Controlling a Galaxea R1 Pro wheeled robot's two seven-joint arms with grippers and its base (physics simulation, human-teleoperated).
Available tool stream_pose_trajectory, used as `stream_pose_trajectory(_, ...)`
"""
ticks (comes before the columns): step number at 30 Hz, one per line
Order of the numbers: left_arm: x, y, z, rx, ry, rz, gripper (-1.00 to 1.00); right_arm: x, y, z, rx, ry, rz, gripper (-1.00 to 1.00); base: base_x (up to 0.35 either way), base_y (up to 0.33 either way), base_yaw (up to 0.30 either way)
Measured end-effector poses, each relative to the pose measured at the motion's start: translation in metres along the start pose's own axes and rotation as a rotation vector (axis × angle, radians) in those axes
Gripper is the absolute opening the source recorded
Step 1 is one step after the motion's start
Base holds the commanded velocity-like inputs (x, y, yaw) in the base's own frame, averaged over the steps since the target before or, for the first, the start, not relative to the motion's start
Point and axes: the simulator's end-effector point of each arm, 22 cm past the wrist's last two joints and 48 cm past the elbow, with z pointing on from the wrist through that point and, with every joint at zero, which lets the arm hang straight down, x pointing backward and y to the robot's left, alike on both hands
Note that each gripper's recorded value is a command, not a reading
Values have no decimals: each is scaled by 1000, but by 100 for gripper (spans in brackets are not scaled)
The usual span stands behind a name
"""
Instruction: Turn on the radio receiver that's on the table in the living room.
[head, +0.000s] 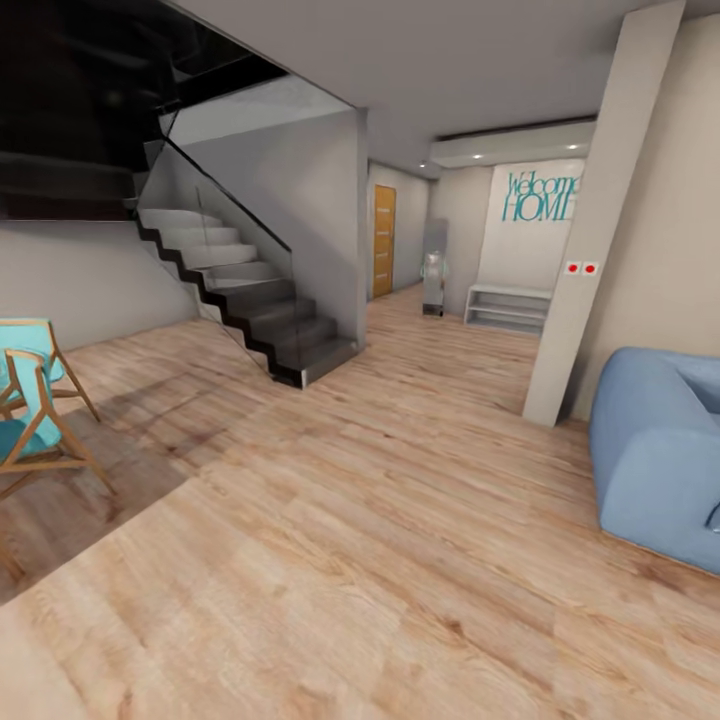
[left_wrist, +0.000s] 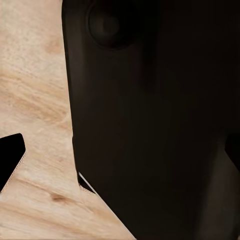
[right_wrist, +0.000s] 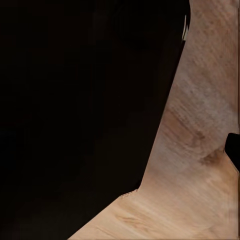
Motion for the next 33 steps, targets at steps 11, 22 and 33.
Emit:
stream_pose_trajectory(11,0,-1,0,1,0,1,100,-1,0,0,0,-1,-8,100,325,0,-22)
stream_pose_trajectory(22,-2,-1,0,1,-4,0,100,-2,1,0,-2,-6,-12,100,325,0,-214)
stream_pose_trajectory(33,-4,-1,0,1,-10,0,100,-5,1,0,-3,-11,-10,100,325,0,-236)
